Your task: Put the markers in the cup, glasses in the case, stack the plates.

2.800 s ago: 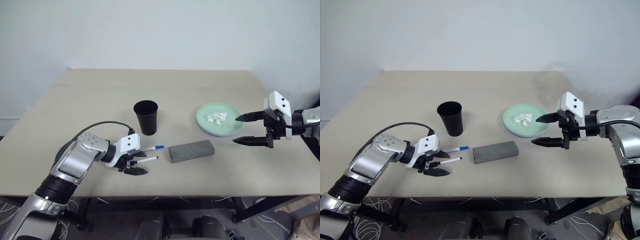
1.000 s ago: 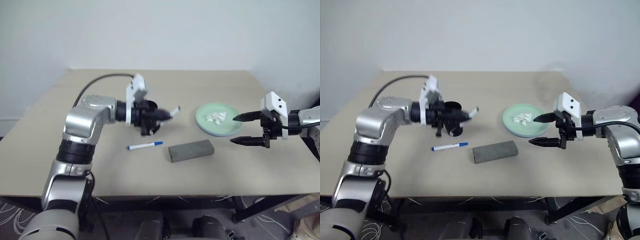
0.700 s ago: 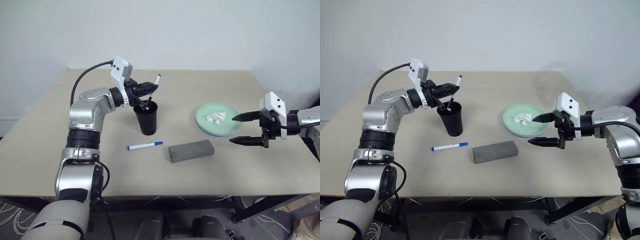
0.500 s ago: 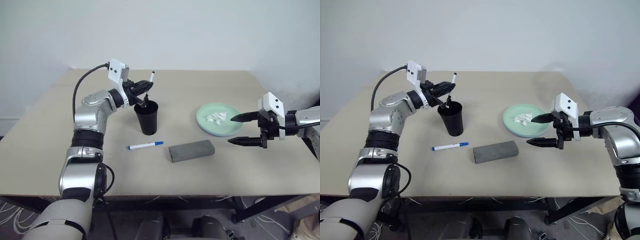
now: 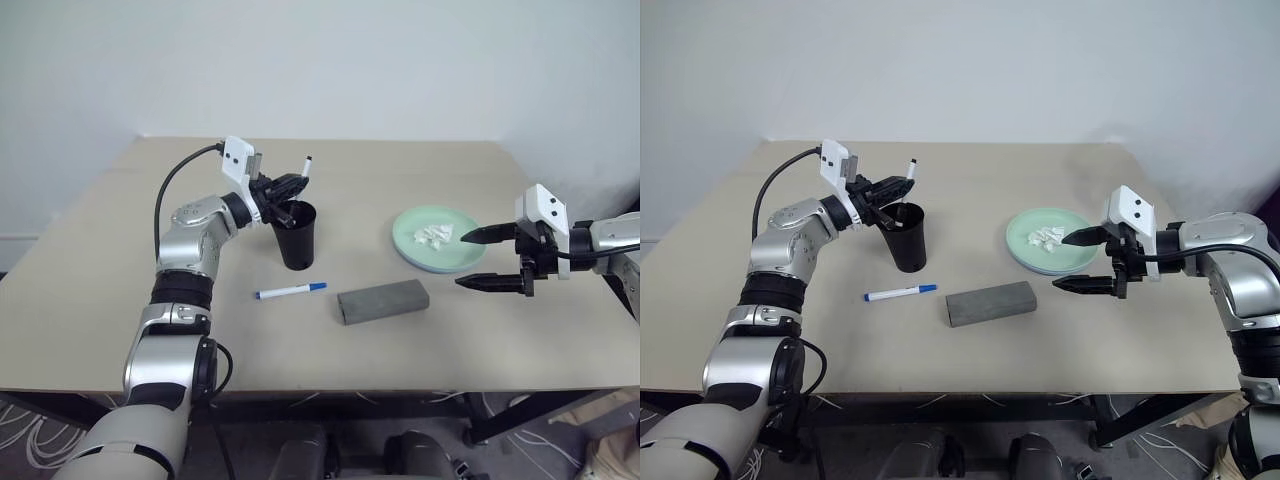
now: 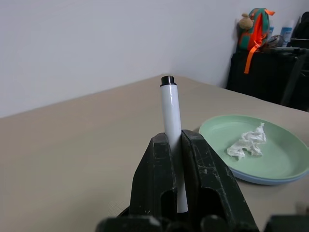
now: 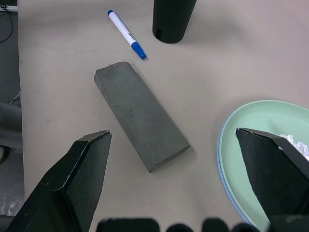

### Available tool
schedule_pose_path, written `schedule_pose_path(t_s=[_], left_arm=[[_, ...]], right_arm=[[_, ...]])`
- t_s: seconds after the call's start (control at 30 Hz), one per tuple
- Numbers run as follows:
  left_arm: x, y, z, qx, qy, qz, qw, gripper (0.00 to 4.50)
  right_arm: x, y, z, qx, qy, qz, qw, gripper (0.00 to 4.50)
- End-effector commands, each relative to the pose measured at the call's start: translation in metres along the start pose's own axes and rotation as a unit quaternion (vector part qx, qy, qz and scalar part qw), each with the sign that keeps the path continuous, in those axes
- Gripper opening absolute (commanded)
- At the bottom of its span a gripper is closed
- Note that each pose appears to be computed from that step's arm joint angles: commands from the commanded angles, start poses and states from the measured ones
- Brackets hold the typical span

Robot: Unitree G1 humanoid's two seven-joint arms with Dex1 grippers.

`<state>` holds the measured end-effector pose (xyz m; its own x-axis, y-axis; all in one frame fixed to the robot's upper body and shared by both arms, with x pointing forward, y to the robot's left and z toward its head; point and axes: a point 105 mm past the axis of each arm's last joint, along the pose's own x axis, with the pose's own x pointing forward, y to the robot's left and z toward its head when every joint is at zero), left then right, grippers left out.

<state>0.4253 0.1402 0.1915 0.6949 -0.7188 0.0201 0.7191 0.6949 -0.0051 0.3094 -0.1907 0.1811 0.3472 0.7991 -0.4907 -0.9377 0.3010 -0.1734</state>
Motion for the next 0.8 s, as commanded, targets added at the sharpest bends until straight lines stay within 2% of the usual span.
schedule_pose_path(t_s=[0.03,0.2,0.43,0.47,0.6,0.8], left_arm=[[-0.002,-0.002,0.015,0.020,-0.017,-0.007,1.000,0.28],[-0.004,-0.002,0.015,0.013,-0.015,-0.012,1.000,1.82],[-0.007,-0.002,0.024,0.031,-0.021,-0.011,0.999,4.34],[-0.008,-0.004,0.028,0.031,-0.023,-0.018,0.999,4.47],[-0.021,-0.021,0.038,0.029,0.004,-0.083,0.996,4.47],[-0.076,-0.052,0.003,0.059,0.154,-0.214,0.963,4.47]], right_arm=[[-0.006,-0.003,0.015,-0.025,-0.014,-0.008,1.000,4.50],[-0.005,-0.004,0.015,-0.024,-0.015,-0.007,1.000,4.50],[-0.004,-0.004,0.015,-0.024,-0.015,-0.005,1.000,4.50],[-0.004,-0.004,0.015,-0.024,-0.015,-0.005,1.000,4.50],[-0.004,-0.004,0.014,-0.023,-0.015,-0.006,1.000,4.50],[-0.003,-0.002,0.014,-0.022,-0.016,-0.003,1.000,4.50]])
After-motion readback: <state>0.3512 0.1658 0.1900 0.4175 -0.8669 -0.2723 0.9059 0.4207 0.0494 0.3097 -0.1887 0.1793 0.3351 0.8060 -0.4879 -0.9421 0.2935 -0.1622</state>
